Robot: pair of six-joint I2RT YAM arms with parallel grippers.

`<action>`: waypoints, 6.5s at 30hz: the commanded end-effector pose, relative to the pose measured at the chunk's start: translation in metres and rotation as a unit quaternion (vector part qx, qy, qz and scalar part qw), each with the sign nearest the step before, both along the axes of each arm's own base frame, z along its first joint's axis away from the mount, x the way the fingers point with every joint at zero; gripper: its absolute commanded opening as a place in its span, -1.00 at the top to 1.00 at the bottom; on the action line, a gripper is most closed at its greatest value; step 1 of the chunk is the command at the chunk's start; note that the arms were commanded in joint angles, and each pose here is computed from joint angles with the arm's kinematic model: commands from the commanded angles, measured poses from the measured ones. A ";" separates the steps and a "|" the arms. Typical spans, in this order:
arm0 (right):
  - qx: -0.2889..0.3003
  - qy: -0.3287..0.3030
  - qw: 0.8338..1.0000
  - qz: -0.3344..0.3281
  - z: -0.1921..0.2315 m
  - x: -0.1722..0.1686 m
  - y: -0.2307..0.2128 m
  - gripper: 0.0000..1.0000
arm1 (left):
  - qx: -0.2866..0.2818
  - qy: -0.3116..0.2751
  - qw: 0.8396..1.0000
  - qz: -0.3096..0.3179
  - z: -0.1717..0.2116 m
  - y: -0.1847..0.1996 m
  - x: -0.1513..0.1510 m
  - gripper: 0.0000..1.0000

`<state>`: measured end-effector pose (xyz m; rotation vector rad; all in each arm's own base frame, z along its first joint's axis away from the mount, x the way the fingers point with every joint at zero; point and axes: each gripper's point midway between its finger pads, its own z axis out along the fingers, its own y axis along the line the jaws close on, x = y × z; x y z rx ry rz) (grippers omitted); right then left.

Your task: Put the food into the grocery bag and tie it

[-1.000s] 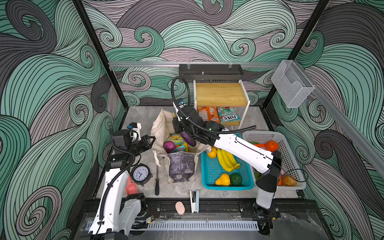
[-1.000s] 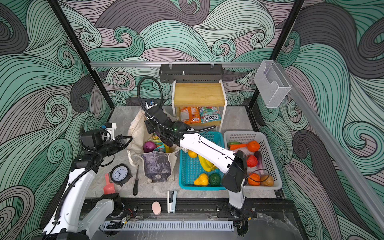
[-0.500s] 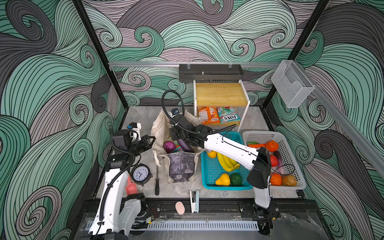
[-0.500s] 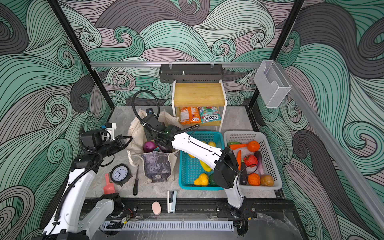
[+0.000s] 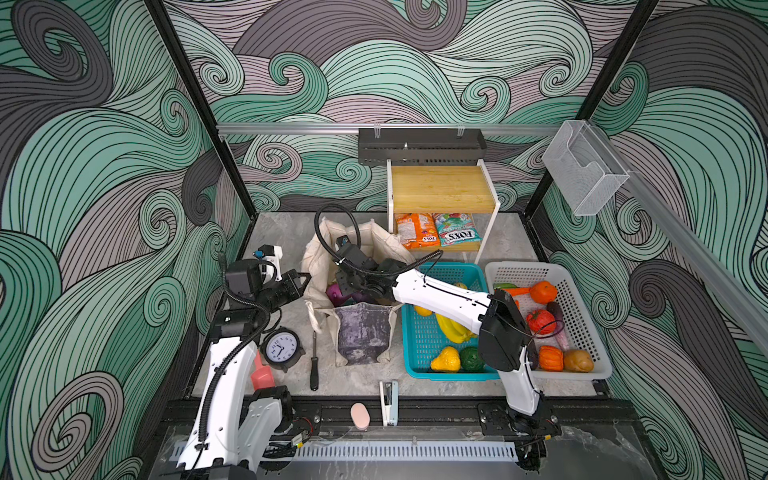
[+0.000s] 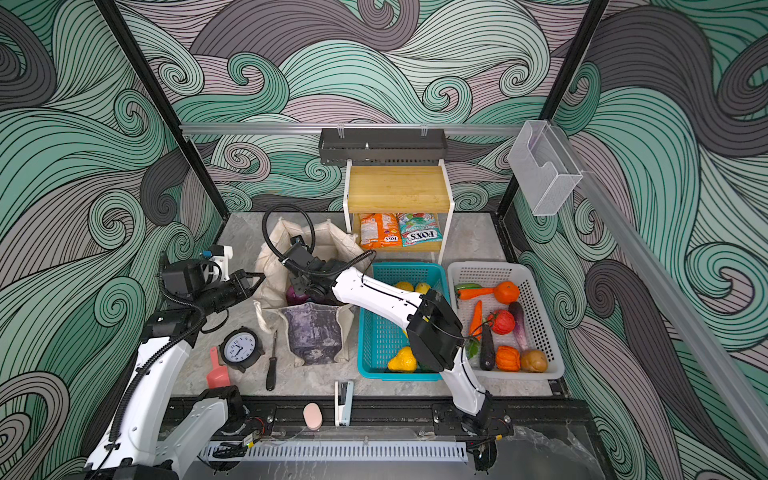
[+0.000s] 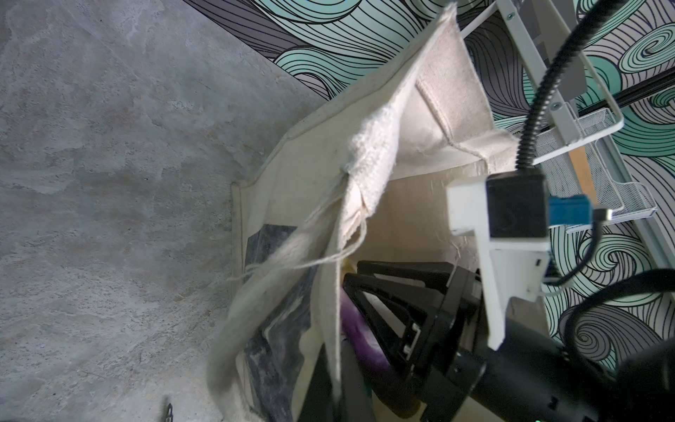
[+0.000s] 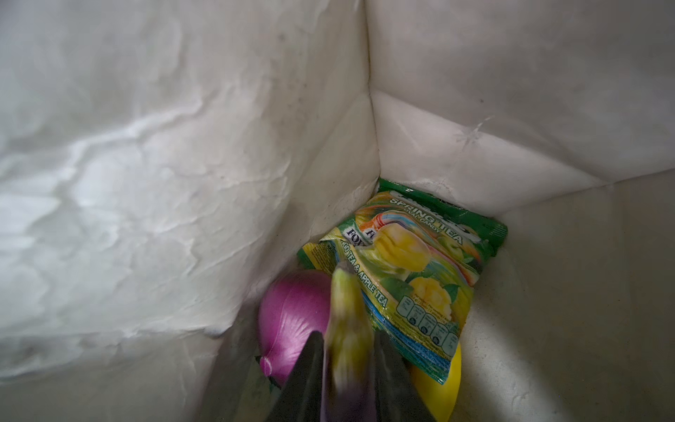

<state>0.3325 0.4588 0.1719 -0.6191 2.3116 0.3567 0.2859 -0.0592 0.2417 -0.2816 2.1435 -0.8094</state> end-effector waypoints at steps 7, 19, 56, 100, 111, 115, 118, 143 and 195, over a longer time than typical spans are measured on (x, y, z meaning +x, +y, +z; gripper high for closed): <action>-0.014 0.021 1.000 0.005 -0.034 0.005 0.011 0.37 | -0.001 -0.016 1.000 -0.010 0.007 -0.003 -0.001 1.00; 0.000 0.032 0.999 0.023 -0.028 -0.001 0.016 -0.12 | -0.001 -0.016 1.000 -0.010 0.007 -0.003 -0.001 1.00; 0.140 0.060 0.987 -0.053 0.081 -0.034 -0.167 -0.34 | 0.014 -0.019 1.000 0.003 0.009 0.003 0.000 1.00; 0.073 0.021 0.994 -0.084 0.068 -0.019 -0.153 1.00 | 0.016 -0.063 0.997 0.030 0.100 0.011 0.020 -0.67; 0.084 0.030 0.993 -0.077 0.064 -0.024 -0.156 1.00 | 0.024 -0.015 0.984 0.176 0.076 0.059 -0.026 -0.87; 0.088 0.036 0.993 -0.071 0.063 -0.026 -0.155 1.00 | -0.007 0.005 0.979 0.205 0.051 0.071 -0.034 -0.84; 0.092 0.036 0.993 -0.068 0.065 -0.028 -0.154 1.00 | 0.001 0.020 0.972 0.236 0.033 0.087 -0.041 -0.84; 0.110 0.038 0.992 -0.055 0.065 -0.028 -0.150 1.00 | -0.226 0.044 0.966 0.120 -0.055 0.037 0.010 0.31; 0.085 0.043 0.992 -0.078 0.045 -0.019 -0.154 1.00 | -0.176 -0.106 0.977 0.050 0.163 0.010 -0.010 -0.69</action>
